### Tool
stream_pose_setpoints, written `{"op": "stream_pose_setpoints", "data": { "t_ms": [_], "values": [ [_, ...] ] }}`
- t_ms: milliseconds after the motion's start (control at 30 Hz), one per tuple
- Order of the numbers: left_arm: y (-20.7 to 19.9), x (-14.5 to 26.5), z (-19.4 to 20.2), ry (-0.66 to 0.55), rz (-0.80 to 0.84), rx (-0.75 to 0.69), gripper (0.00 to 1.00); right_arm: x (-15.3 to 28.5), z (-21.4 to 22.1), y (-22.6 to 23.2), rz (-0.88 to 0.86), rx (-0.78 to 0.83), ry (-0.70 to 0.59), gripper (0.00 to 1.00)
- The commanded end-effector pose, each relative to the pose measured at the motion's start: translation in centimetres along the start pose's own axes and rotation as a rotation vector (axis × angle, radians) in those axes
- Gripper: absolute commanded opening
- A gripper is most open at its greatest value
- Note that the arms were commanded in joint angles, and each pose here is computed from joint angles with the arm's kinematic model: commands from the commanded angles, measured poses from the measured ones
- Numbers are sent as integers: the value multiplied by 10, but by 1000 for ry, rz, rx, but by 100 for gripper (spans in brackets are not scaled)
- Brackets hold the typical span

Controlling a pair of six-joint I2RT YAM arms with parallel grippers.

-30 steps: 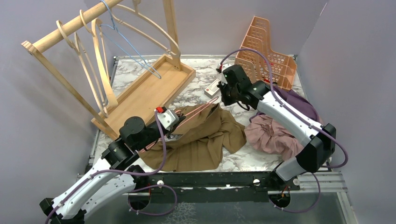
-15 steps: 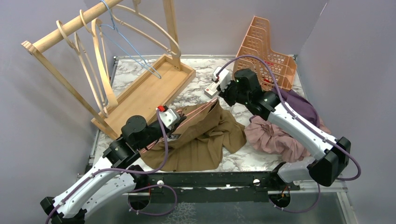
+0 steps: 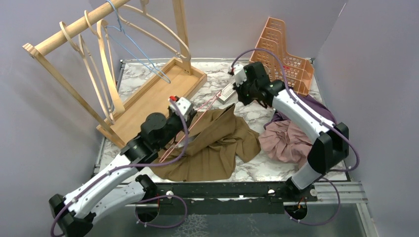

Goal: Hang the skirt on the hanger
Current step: Hang the skirt on the hanger.

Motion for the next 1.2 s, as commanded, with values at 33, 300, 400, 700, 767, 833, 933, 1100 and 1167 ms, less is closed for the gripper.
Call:
{"op": "stream_pose_setpoints", "data": {
  "t_ms": [33,300,400,700,767,833,933,1100,1167],
  "values": [
    [3,-38,-31,-75,-144,205,0,-8,-11,-45,74,-223,32,1],
    [0,-83,2,17,-207,338,0,-58,26,-6,-133,-372,186,1],
    [-2,-81,0,-8,-176,321,0,-56,35,9,-199,-403,194,1],
    [-13,-51,-22,-174,33,99,0,-32,31,7,-181,-385,188,1],
    [-20,-46,-22,-160,98,36,0,-23,28,4,-158,-385,184,1],
    [-27,-43,-19,-120,171,-20,0,-15,26,2,-141,-390,176,1],
    [-34,-38,-14,-76,242,-64,0,-2,23,1,-118,-400,157,1],
    [-42,-30,-19,-9,317,-132,0,16,17,2,-112,-414,125,1],
    [-42,-32,-20,39,322,-158,0,20,15,2,-113,-416,113,1]
  ]
}}
Point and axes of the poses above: each gripper's point midway between its finger pads, its own x axis back along the fingers, its own y axis along the line the jaws close on, z = x × y, the point moved 5 cm from there along x, back along the fingers, and after that the axes turned 13 degrees about x, right-handed, at the moved point
